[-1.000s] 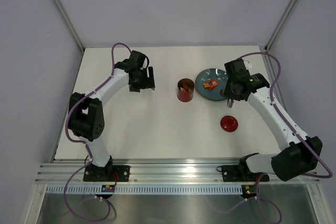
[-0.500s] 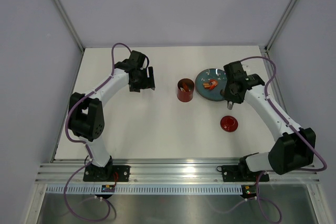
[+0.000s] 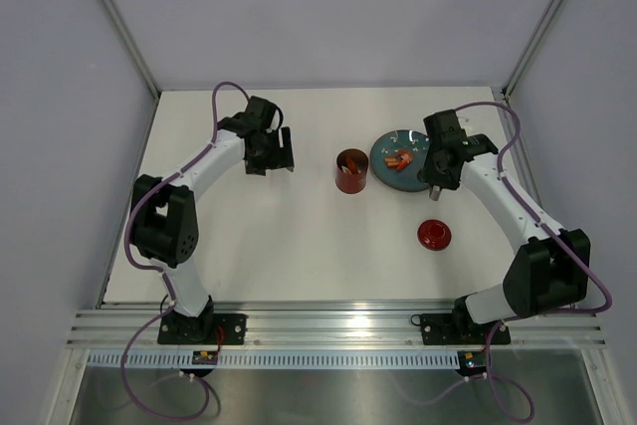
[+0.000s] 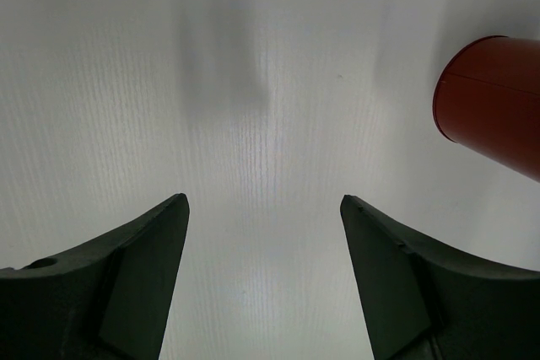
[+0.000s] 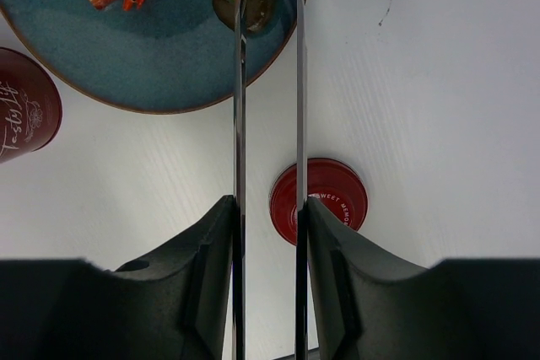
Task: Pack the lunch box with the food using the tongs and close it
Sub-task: Pick up the fake food from the plate.
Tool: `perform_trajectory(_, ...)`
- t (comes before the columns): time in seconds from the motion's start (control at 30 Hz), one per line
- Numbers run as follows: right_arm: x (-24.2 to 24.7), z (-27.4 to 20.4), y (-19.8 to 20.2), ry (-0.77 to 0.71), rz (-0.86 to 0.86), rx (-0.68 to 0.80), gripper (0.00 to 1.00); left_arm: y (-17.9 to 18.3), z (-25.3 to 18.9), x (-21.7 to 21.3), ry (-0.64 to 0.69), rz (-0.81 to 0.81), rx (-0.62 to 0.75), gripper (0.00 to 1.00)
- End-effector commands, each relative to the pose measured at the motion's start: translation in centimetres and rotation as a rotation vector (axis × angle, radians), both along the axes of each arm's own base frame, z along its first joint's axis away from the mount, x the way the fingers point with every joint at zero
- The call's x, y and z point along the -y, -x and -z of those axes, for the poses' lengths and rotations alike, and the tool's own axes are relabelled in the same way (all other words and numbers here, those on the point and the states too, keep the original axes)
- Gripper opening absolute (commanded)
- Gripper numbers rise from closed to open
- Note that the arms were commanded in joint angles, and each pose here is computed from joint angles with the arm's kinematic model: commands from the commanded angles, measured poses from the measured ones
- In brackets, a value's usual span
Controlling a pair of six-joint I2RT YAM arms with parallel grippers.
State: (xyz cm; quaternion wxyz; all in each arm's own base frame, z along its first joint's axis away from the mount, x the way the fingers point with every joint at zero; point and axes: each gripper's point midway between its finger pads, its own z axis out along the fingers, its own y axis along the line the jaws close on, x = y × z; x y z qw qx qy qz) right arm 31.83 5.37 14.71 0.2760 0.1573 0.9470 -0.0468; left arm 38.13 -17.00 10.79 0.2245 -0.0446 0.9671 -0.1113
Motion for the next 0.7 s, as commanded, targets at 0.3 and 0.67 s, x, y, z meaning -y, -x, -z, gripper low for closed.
perform_trajectory(0.3, -0.5, -0.8, -2.4, -0.027, -0.003, 0.06, 0.47, -1.0, -0.4, 0.4, 0.008, 0.011, 0.026, 0.77)
perform_trajectory(0.67, -0.2, 0.6, -2.0, -0.017, 0.006, 0.026, 0.46, -0.9, -0.3, 0.4, 0.006, 0.011, 0.023, 0.77)
